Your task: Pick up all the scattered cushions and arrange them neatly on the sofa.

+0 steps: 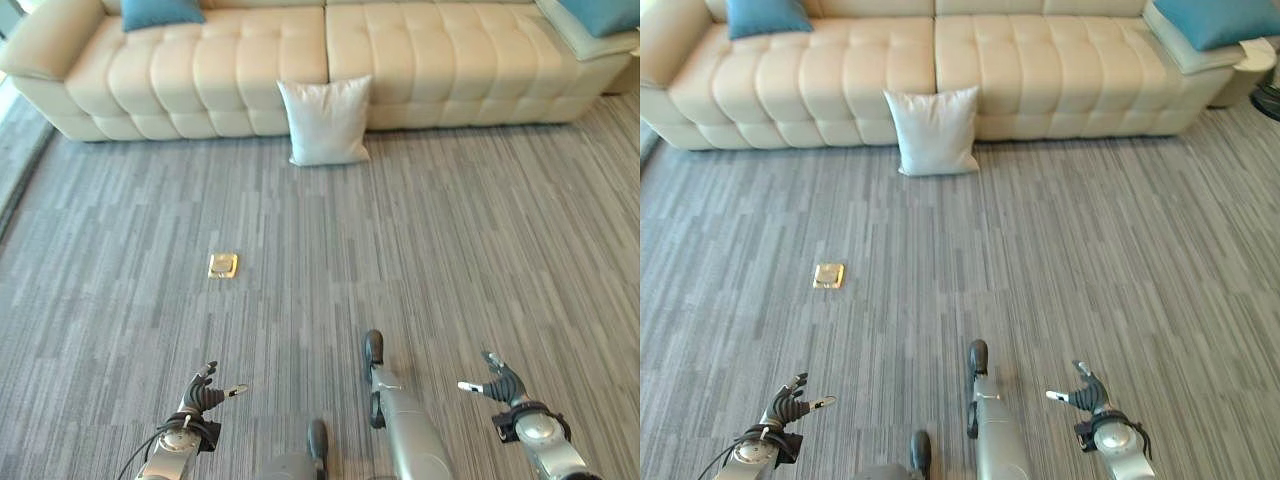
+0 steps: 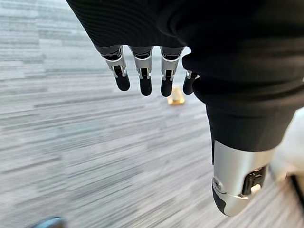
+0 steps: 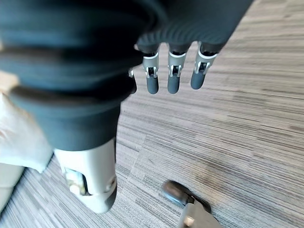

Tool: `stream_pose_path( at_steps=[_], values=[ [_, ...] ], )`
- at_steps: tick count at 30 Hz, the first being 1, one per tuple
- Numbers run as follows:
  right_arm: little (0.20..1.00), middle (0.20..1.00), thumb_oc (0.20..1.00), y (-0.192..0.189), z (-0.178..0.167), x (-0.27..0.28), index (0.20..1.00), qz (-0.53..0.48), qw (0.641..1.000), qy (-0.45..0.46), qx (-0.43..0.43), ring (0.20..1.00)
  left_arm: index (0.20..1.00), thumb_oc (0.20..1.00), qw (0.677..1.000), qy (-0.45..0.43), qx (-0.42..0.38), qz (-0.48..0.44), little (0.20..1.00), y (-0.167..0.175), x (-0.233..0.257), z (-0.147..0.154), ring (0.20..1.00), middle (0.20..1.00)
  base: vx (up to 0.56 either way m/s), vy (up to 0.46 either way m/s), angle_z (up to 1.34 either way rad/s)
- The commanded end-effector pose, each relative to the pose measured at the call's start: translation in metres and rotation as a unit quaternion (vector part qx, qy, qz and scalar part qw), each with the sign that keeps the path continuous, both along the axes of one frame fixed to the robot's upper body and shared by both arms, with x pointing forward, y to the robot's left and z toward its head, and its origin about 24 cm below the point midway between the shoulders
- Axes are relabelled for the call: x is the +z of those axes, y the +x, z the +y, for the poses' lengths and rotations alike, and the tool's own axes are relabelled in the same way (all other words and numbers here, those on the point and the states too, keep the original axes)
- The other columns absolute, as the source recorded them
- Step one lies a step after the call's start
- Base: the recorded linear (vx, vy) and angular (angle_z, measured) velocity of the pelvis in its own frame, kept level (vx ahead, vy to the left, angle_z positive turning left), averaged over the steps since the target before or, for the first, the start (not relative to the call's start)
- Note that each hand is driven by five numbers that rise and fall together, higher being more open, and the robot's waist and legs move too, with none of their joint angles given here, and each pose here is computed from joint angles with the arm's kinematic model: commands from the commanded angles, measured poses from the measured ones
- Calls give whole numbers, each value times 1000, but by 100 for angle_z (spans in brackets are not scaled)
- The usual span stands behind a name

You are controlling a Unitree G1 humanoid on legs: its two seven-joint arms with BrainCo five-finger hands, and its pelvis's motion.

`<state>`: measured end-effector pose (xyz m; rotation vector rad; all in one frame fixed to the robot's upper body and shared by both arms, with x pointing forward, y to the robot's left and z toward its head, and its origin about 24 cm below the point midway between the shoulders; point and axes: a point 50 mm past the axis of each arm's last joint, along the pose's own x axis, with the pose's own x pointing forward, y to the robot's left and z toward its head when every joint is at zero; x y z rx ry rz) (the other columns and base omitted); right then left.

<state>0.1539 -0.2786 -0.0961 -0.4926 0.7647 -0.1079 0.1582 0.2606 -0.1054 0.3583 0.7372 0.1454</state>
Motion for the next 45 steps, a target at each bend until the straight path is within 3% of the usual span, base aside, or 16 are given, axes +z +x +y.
stream_pose_path(
  at_steps=[1, 4, 15, 21, 30, 45],
  values=[
    [1000, 1000, 1000, 45, -10, 36, 1000, -82, 995, -34, 38, 1000, 1000, 1000, 999, 16, -13, -46, 1000, 22, 19, 10, 1000, 1000, 314, -266, -17],
    [1000, 1000, 1000, 43, -16, 35, 1000, -80, 996, -39, 21, 1000, 1000, 1000, 998, 25, -36, -50, 1000, 35, 22, 5, 1000, 1000, 478, -268, -5],
    [1000, 1000, 1000, 35, -19, 26, 1000, -66, 997, -41, -12, 1000, 1000, 1000, 998, 36, -35, -29, 1000, 25, 17, 8, 1000, 1000, 461, 46, -15],
    [1000, 1000, 1000, 30, -5, 19, 1000, -57, 998, -20, 5, 1000, 1000, 1000, 999, 37, -35, -12, 1000, 17, 14, 13, 1000, 1000, 562, 208, -47],
    [1000, 1000, 1000, 54, 22, 27, 1000, -88, 995, 2, 52, 1000, 1000, 1000, 998, 45, -22, -27, 1000, 24, 20, 17, 1000, 1000, 417, 224, -24],
    [1000, 1000, 1000, 37, -2, 29, 1000, -76, 997, -14, 29, 1000, 1000, 1000, 999, 19, -25, 5, 1000, 12, 2, -1, 1000, 1000, 502, -77, 43]
  ],
)
